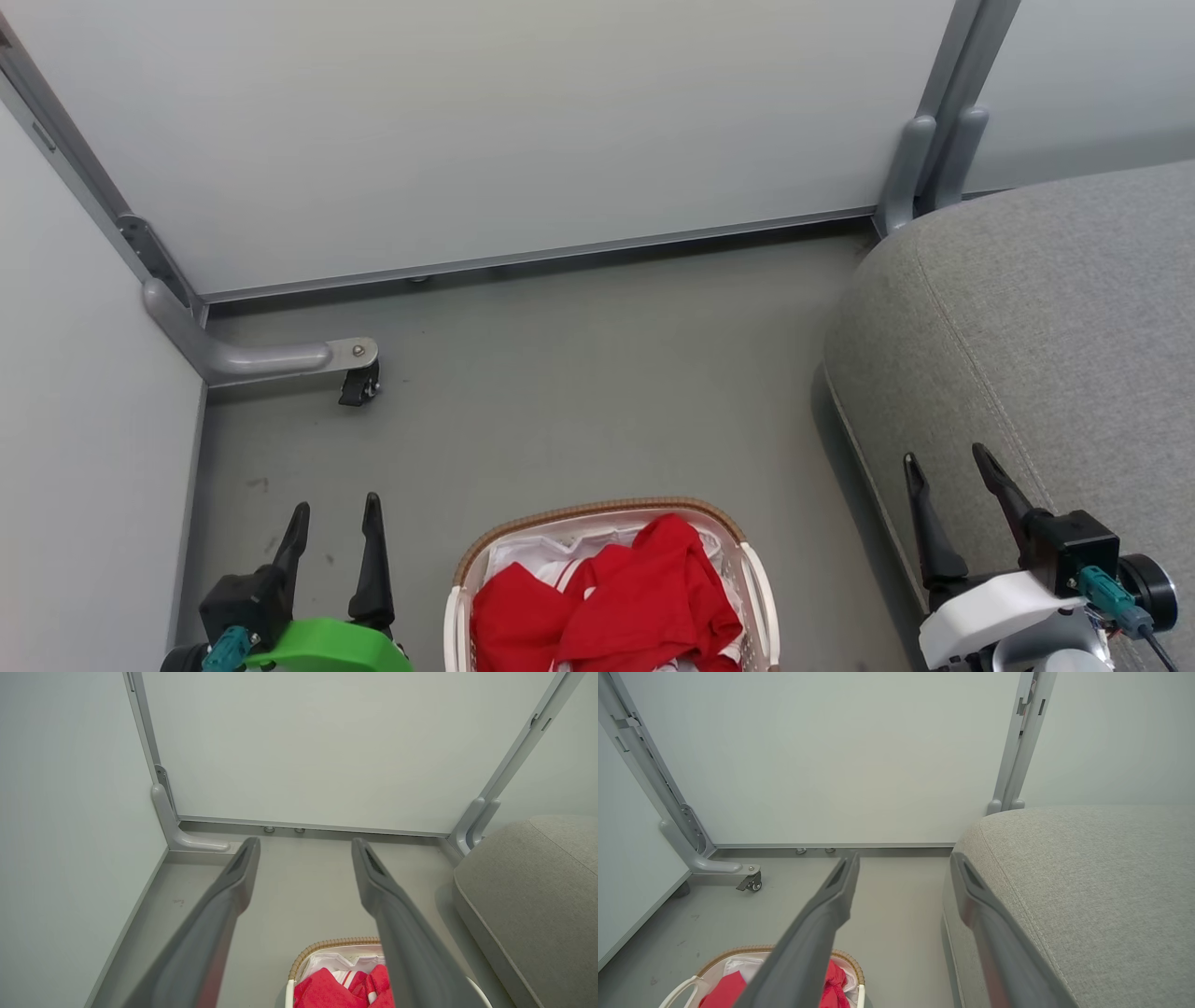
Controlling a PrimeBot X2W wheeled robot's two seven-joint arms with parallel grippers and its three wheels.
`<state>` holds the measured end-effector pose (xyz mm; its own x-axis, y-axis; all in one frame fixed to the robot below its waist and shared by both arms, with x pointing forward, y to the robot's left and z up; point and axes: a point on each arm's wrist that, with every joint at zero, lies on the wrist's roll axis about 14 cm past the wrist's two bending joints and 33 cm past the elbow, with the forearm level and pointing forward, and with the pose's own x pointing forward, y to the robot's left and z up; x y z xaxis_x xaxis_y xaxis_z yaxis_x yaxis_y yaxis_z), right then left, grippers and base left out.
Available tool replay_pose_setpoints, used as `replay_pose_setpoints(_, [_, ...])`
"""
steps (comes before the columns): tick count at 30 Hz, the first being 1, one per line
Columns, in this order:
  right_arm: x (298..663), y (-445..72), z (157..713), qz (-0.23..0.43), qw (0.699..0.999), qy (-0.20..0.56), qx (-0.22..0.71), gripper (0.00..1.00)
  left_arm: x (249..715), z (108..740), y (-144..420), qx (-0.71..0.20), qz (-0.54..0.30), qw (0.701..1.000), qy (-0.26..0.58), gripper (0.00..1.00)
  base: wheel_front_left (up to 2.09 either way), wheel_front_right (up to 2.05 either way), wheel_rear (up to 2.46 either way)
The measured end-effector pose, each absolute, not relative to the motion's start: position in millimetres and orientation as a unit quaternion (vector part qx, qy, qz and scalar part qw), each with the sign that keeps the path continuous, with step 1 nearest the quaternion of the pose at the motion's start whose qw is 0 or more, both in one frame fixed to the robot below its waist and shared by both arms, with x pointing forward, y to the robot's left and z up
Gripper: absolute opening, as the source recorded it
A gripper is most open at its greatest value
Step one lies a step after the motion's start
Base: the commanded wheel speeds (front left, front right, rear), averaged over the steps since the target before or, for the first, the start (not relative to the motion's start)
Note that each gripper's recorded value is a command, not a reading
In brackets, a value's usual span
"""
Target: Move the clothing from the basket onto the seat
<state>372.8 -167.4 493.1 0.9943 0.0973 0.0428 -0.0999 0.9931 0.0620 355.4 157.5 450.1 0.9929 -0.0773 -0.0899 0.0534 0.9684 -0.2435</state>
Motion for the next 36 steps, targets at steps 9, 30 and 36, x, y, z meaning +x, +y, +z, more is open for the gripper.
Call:
replay_pose_setpoints(9, [379,-170,494,0.046,0.998,-0.022,0.032,1.0,365,453,146,-0.119,-0.053,0.99,0.046,1.0,0.0,0.0,0.0])
replay_pose_setpoints(30, [460,-173,463,0.041,0.998,-0.004,0.043,1.0,400,347,6,-0.029,-0.307,0.93,0.199,1.0,0.0,0.0,0.0])
replay_pose_setpoints(36, [480,-180,435,0.033,0.998,0.019,0.055,1.0,386,289,-20,0.035,-0.404,0.878,0.256,1.0,0.0,0.0,0.0])
